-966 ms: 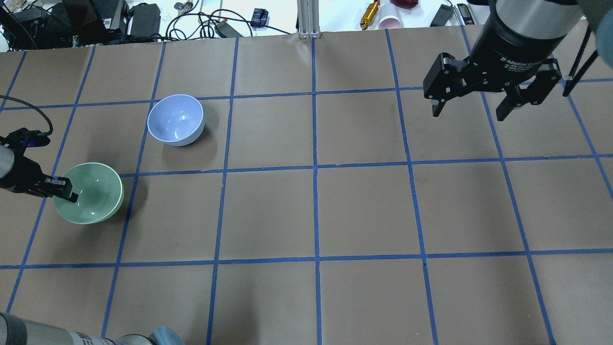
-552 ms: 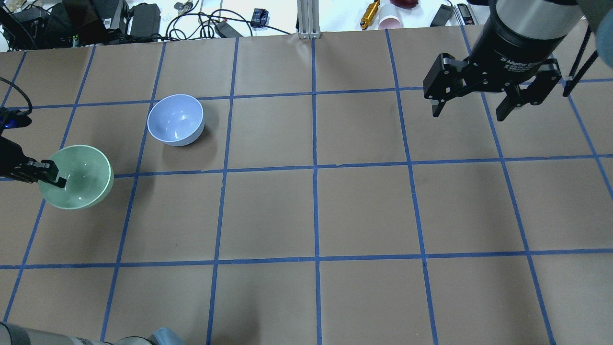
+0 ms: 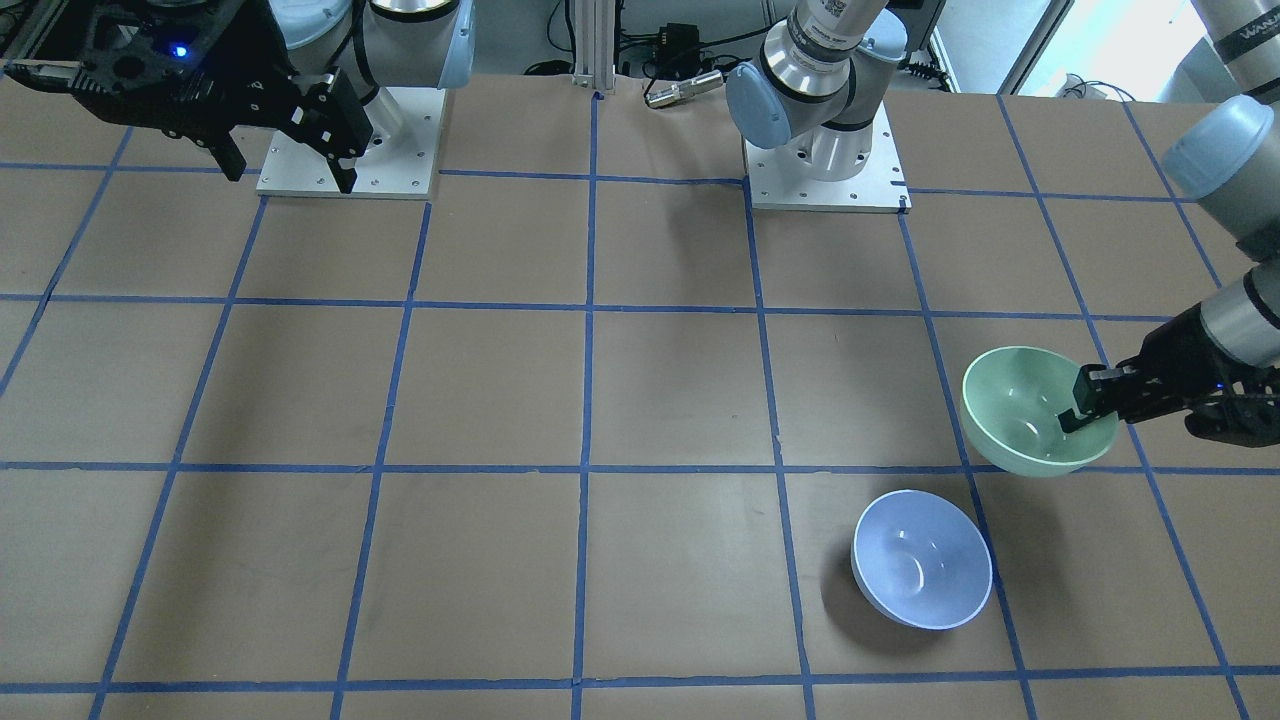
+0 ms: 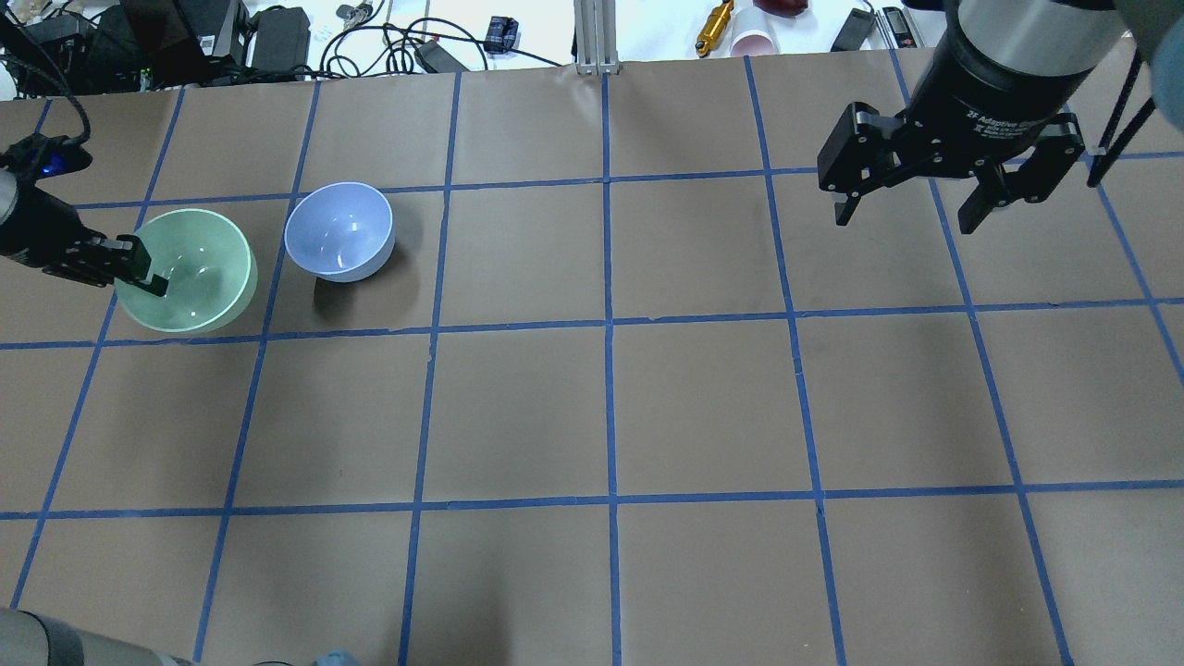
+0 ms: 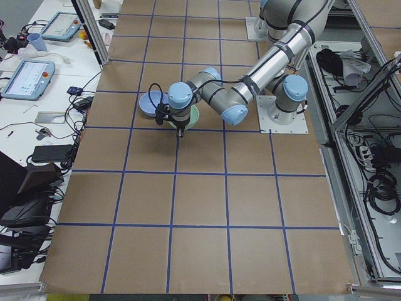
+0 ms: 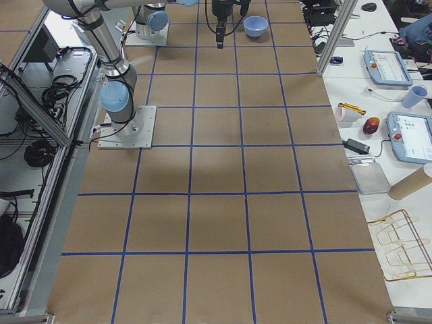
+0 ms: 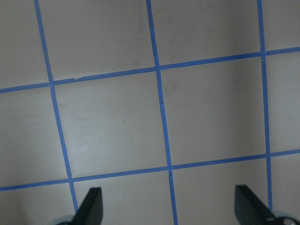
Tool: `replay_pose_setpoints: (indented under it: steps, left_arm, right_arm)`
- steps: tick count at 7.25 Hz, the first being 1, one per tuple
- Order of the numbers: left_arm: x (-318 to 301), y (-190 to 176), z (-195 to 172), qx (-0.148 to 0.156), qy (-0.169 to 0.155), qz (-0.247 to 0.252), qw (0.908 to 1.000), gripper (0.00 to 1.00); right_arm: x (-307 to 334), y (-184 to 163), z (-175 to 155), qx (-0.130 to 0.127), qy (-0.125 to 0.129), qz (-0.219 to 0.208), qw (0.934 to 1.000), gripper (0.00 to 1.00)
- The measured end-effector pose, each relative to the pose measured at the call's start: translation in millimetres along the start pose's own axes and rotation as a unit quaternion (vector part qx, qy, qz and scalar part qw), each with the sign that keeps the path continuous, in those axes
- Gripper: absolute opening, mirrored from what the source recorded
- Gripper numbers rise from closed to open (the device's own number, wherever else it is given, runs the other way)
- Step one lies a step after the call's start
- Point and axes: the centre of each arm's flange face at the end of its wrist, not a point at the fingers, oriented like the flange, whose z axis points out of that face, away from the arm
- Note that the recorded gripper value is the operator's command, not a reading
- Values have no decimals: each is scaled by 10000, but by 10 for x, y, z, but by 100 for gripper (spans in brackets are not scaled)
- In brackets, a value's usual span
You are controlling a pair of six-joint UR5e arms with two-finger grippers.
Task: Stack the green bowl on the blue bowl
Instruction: 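Carry the green bowl over the blue bowl and lower it in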
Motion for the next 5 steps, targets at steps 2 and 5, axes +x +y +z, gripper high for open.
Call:
replay_pose_setpoints:
  steps: [2,5]
  left_arm:
    - [261,-239,160,-85,36,-376,9992,0]
    - [495,-651,286,-95,7,-532,9985,0]
  right_arm:
    - [0,1,2,-4,0,0,10000,100]
    - [0,1,1,-2,0,0,10000,100]
